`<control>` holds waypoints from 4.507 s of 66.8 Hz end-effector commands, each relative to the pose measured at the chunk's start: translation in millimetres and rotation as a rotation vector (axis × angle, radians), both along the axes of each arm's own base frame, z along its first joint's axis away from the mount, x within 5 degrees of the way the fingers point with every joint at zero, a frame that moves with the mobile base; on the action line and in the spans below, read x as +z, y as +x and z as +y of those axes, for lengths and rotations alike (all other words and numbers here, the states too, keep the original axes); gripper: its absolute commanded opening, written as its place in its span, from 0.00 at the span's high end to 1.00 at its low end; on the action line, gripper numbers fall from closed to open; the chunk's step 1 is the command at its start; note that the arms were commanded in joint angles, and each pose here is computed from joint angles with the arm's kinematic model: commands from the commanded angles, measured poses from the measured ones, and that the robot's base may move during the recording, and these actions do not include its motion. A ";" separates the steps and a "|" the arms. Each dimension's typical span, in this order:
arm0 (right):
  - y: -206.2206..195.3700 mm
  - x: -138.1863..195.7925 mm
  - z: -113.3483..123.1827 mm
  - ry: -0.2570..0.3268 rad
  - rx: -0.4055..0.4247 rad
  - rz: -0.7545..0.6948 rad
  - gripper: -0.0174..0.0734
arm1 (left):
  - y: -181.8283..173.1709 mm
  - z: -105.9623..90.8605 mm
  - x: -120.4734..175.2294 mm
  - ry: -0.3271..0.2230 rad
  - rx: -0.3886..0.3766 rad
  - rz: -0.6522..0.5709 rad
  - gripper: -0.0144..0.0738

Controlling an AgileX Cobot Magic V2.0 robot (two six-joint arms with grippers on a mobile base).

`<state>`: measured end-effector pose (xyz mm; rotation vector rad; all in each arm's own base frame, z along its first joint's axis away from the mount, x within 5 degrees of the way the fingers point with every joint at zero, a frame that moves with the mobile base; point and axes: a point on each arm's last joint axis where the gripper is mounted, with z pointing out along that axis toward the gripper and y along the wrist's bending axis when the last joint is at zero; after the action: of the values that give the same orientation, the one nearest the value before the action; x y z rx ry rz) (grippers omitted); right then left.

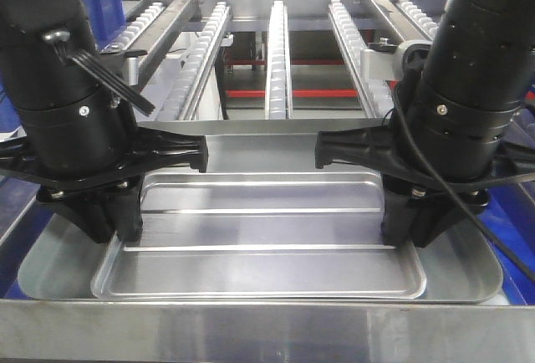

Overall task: Grab silver tray and place in blue box
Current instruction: 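Close both grippers on the tray's side rims, then lift the silver tray with both grippers and pull it toward the robot, then hold the tray level with both grippers while the base turns and drives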

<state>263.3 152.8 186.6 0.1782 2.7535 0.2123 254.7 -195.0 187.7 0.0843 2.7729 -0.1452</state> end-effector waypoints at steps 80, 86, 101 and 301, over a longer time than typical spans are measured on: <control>-74.6 81.0 24.1 0.056 0.016 -0.066 0.75 | -80.7 10.0 103.6 -0.107 -0.008 -0.056 0.85; -88.0 85.1 29.5 0.071 0.034 -0.082 0.75 | -97.4 13.9 98.2 -0.112 -0.018 -0.046 0.85; -110.9 92.4 38.0 0.081 0.060 -0.082 0.75 | -129.9 20.9 94.8 -0.107 -0.007 -0.061 0.85; -130.1 86.5 20.7 0.121 0.051 -0.089 0.75 | -144.5 14.9 96.4 -0.100 -0.036 -0.072 0.85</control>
<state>131.1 169.4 257.1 0.1506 2.7369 0.2783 110.6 -176.1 271.4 0.1083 2.7332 -0.1832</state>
